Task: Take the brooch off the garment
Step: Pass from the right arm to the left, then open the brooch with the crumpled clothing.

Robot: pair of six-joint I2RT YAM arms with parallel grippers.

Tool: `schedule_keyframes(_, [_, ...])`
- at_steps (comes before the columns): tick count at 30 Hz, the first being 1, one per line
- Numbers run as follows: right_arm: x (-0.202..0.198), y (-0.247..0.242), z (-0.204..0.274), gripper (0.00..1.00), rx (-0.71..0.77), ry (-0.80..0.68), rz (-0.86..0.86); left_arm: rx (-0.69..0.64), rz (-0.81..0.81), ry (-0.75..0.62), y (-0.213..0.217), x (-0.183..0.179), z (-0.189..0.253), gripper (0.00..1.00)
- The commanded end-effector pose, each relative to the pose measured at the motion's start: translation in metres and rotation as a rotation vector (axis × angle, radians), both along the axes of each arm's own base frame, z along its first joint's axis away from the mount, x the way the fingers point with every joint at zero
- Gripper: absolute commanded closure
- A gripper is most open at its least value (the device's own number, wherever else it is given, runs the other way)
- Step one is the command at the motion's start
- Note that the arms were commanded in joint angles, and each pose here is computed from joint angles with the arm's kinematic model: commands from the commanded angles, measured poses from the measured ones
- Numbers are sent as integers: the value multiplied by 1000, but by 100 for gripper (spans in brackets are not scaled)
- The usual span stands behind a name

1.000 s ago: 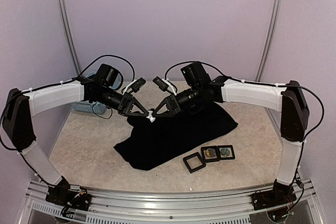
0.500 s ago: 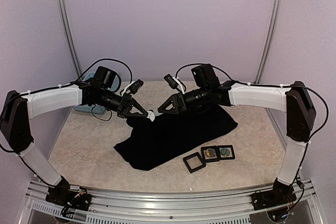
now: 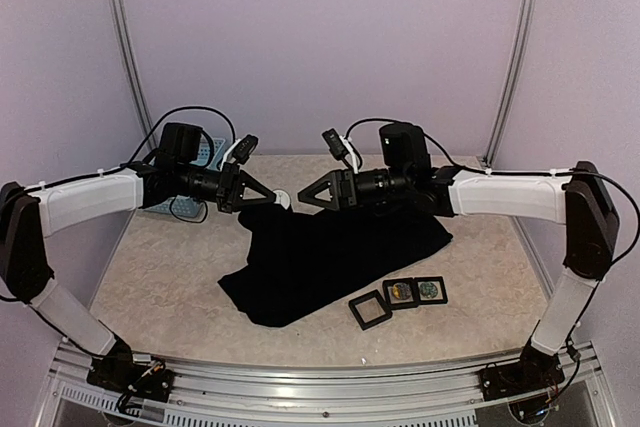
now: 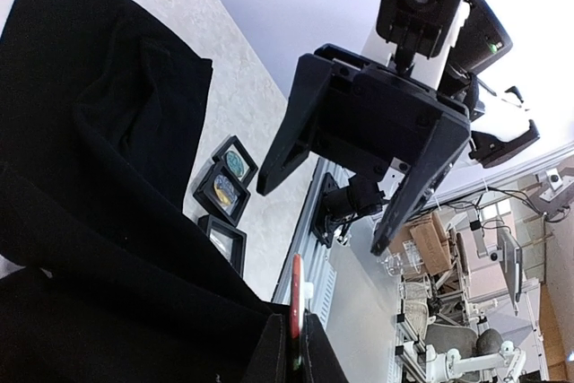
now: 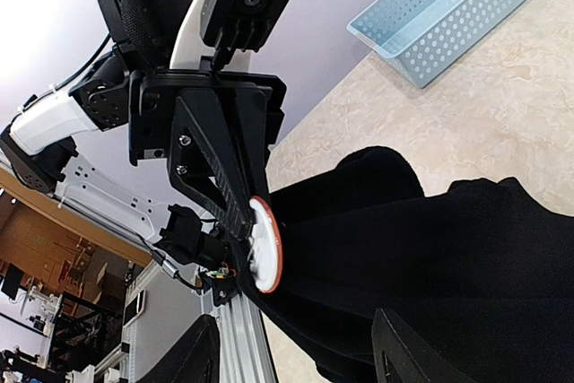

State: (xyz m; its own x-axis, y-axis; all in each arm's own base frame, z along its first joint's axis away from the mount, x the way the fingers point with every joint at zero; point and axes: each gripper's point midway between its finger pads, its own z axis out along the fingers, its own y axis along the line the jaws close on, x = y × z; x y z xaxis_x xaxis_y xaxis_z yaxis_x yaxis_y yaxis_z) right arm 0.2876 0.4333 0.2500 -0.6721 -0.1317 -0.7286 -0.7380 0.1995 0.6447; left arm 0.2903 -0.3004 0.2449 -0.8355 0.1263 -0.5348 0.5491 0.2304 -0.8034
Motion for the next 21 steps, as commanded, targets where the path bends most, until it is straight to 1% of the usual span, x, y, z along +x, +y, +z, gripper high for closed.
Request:
schedule_keyframes(1, [-5, 15, 12, 41, 66, -3, 6, -66, -12, -45, 1, -2, 22, 100])
schedule_keyframes(3, [-8, 19, 11, 41, 68, 3, 20, -66, -11, -33, 1, -3, 20, 100])
schedule_keyframes(6, [-11, 23, 12, 41, 79, 13, 53, -83, -7, -60, 1, -1, 26, 100])
schedule_keyframes(13, [-16, 35, 7, 42, 81, 36, 107, -106, -14, -59, -2, -1, 30, 100])
schedule_keyframes(17, [-18, 39, 6, 45, 83, 43, 123, -109, -18, -61, -3, -2, 31, 100])
schedule_keyframes(21, [-18, 42, 6, 53, 92, 53, 138, -113, -17, -65, -3, -2, 32, 100])
